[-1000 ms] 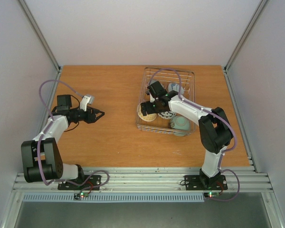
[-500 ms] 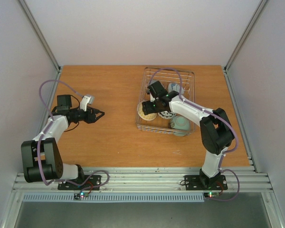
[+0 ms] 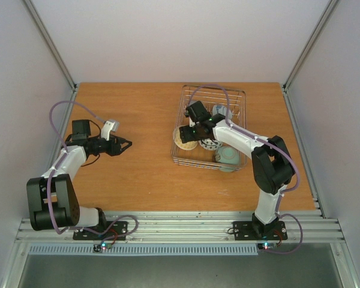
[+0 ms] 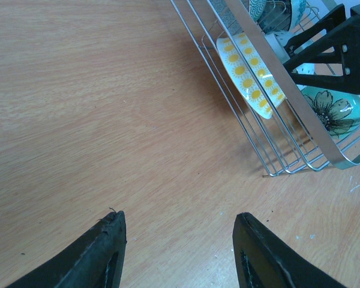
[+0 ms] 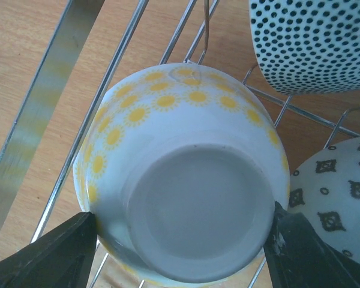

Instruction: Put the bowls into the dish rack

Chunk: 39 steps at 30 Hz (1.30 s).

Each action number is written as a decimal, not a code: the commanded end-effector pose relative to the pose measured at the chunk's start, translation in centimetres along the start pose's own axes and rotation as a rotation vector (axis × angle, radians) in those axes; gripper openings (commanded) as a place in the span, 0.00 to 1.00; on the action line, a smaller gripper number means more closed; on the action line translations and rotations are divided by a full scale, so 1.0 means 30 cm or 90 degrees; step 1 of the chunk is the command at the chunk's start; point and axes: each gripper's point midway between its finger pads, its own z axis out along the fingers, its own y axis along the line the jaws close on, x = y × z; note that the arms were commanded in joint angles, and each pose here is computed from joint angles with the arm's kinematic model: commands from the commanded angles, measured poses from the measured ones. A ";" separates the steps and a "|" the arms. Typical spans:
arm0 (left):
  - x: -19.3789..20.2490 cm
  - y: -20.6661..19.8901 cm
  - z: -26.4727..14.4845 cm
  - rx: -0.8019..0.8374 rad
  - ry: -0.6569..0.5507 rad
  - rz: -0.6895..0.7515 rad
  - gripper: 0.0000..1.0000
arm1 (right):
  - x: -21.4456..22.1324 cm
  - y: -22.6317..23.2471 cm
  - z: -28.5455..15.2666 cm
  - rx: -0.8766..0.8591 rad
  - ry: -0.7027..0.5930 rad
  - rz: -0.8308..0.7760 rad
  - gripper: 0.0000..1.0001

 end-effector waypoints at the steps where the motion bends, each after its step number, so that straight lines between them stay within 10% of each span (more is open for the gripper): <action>1: -0.008 0.005 -0.006 -0.003 -0.006 0.017 0.50 | 0.019 -0.011 0.054 0.014 0.018 0.011 0.74; 13: -0.009 0.003 -0.007 -0.002 -0.007 0.019 0.50 | -0.005 -0.021 0.084 0.028 0.020 0.012 0.58; 21: -0.007 0.002 -0.006 -0.001 -0.006 0.018 0.50 | -0.020 -0.033 0.104 0.031 0.019 0.017 0.81; 39: -0.005 0.004 -0.005 0.000 -0.005 0.016 0.50 | -0.102 -0.064 0.066 0.049 -0.024 0.039 0.73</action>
